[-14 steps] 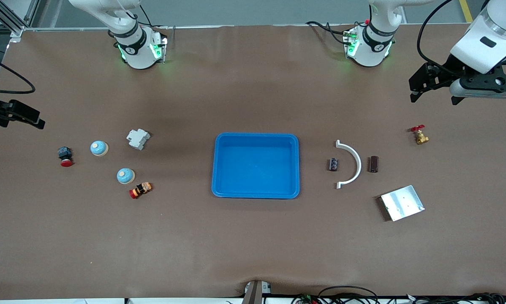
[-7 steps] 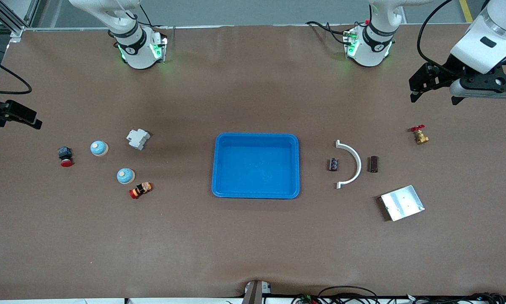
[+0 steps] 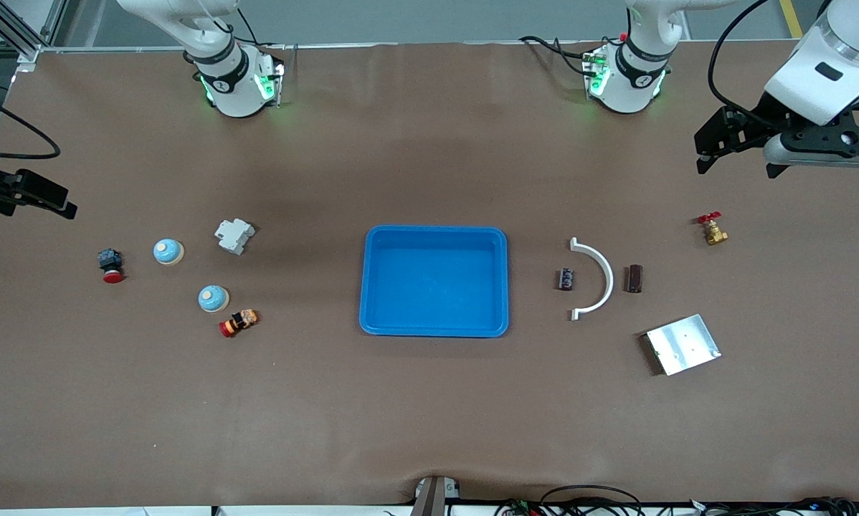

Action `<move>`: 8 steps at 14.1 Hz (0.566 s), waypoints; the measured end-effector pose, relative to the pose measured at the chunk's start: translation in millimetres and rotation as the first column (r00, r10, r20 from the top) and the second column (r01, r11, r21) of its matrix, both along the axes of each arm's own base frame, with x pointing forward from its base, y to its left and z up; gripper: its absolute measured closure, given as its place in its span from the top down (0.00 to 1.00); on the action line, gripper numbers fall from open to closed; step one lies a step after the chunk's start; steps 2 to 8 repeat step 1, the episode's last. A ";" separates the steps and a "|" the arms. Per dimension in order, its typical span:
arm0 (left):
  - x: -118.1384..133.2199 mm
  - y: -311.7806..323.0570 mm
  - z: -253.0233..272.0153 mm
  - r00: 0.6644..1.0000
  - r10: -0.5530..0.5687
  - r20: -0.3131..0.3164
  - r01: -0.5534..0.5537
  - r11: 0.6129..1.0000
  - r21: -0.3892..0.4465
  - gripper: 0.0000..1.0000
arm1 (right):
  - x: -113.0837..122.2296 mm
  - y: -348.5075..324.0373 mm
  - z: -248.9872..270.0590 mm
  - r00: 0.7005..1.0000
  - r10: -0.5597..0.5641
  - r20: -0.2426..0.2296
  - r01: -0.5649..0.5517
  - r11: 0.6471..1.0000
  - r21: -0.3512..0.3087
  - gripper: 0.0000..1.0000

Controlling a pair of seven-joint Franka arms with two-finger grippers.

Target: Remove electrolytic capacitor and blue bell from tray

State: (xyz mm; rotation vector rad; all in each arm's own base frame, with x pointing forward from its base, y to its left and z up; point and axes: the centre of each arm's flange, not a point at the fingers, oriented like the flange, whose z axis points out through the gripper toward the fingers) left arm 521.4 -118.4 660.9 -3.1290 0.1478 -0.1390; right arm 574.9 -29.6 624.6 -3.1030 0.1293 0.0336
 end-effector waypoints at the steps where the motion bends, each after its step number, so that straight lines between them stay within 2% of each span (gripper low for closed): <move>1: 0.0 0.0 0.0 1.000 0.000 0.000 0.000 1.000 0.000 1.00 | 0.0 0.0 0.0 1.000 0.000 0.000 0.000 1.000 0.000 1.00; 8: 0.0 0.0 0.0 1.000 0.000 0.000 0.000 1.000 0.000 1.00 | 0.0 0.0 0.0 1.000 0.000 0.000 0.000 1.000 0.000 1.00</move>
